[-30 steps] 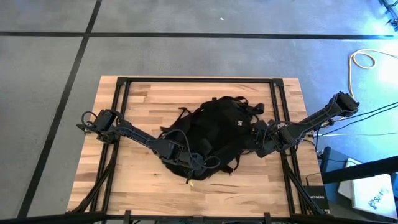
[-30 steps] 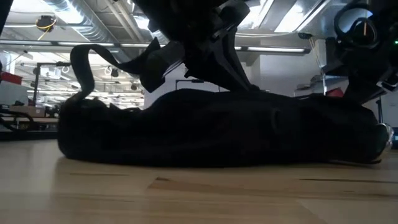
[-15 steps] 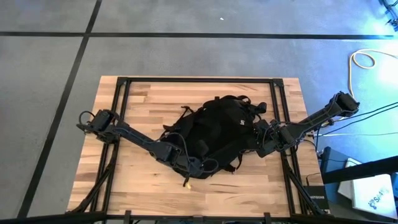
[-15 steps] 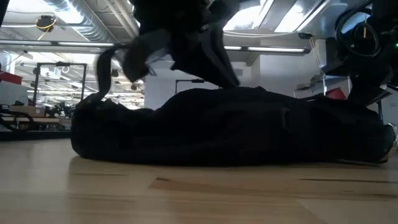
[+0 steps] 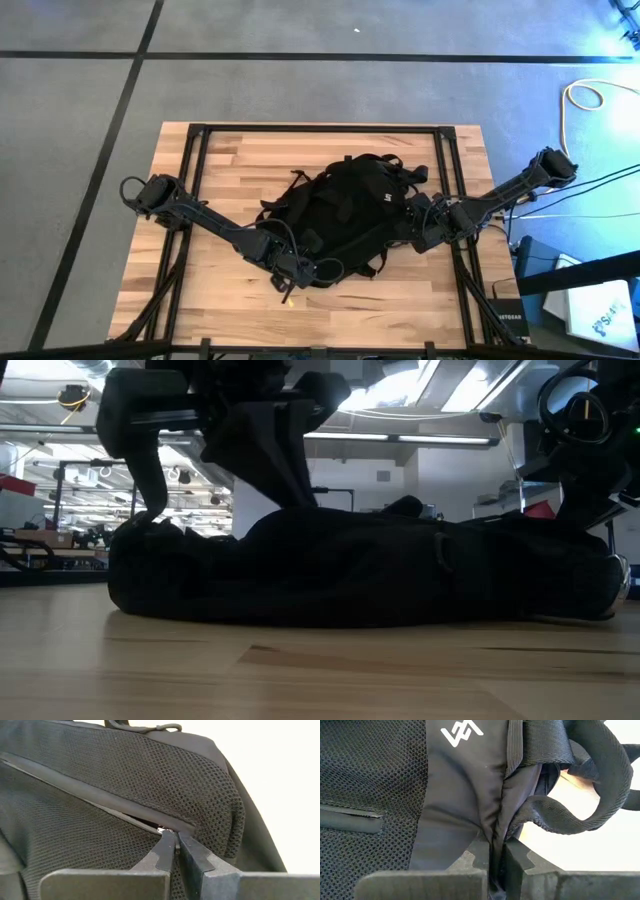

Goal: Unpack backpack
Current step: Open the black backpack, then remove the pink charger cable from the black backpack

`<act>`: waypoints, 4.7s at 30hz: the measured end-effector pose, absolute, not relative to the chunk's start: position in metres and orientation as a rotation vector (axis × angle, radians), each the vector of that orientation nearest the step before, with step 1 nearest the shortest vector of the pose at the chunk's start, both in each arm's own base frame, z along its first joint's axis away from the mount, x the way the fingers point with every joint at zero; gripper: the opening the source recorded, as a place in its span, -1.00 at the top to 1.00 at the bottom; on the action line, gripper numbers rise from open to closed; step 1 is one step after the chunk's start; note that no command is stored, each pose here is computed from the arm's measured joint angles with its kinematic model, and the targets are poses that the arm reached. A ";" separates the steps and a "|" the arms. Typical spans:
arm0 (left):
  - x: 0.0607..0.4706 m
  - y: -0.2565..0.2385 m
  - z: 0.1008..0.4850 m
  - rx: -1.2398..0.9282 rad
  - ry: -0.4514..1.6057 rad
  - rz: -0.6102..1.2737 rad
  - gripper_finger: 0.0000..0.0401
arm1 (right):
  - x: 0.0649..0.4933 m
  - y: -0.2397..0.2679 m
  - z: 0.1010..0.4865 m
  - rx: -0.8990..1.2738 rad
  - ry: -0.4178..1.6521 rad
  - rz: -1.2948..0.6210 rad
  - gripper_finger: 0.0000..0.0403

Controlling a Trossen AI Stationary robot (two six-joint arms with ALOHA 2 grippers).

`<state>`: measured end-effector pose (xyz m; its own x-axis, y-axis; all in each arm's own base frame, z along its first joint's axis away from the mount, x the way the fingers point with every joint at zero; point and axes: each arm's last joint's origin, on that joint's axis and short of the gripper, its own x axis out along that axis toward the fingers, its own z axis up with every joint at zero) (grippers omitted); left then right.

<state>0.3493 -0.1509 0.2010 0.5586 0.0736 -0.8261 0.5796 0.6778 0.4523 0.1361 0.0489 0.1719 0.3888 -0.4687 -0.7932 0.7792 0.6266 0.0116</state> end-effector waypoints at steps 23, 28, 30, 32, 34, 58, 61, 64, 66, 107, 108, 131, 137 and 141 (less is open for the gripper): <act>0.361 -0.134 0.203 0.665 0.914 -0.333 0.43 | 0.144 0.054 0.173 0.413 0.856 -0.711 0.99; 0.365 -0.132 0.206 0.707 0.881 -0.201 0.11 | 0.149 0.057 0.174 0.426 0.842 -0.651 0.99; 0.366 -0.129 0.208 0.771 0.877 -0.068 0.07 | 0.153 0.059 0.175 0.438 0.831 -0.610 0.99; 0.366 -0.127 0.209 0.828 0.879 0.007 0.07 | 0.156 0.062 0.177 0.440 0.818 -0.564 0.99; 0.367 -0.126 0.210 0.839 0.872 0.025 0.09 | 0.160 0.063 0.179 0.438 0.799 -0.525 0.99; 0.365 -0.103 0.189 0.649 0.899 0.142 0.15 | 0.160 0.061 0.180 0.347 0.748 -0.563 0.68; 0.363 -0.103 0.186 0.651 0.905 0.143 0.15 | 0.160 0.061 0.180 0.346 0.750 -0.564 0.54; 0.362 -0.102 0.183 0.651 0.903 0.146 0.15 | 0.160 0.061 0.180 0.345 0.750 -0.564 0.37; 0.362 -0.102 0.181 0.649 0.898 0.147 0.15 | 0.160 0.061 0.180 0.343 0.747 -0.567 0.24; 0.363 -0.100 0.180 0.646 0.872 0.170 0.15 | 0.186 0.071 0.244 0.287 0.533 -0.523 -0.62; 0.364 -0.100 0.181 0.645 0.870 0.171 0.15 | 0.189 0.073 0.243 0.268 0.542 -0.492 -0.62; 0.368 -0.094 0.182 0.567 0.842 0.155 0.15 | 0.269 0.107 0.178 -0.337 0.574 -0.258 -0.62; 0.369 -0.095 0.182 0.559 0.837 0.153 0.15 | 0.274 0.101 0.169 -0.351 0.608 -0.266 -0.56; 0.370 -0.095 0.182 0.542 0.826 0.157 0.15 | 0.275 0.105 0.164 -0.329 0.635 -0.185 -0.36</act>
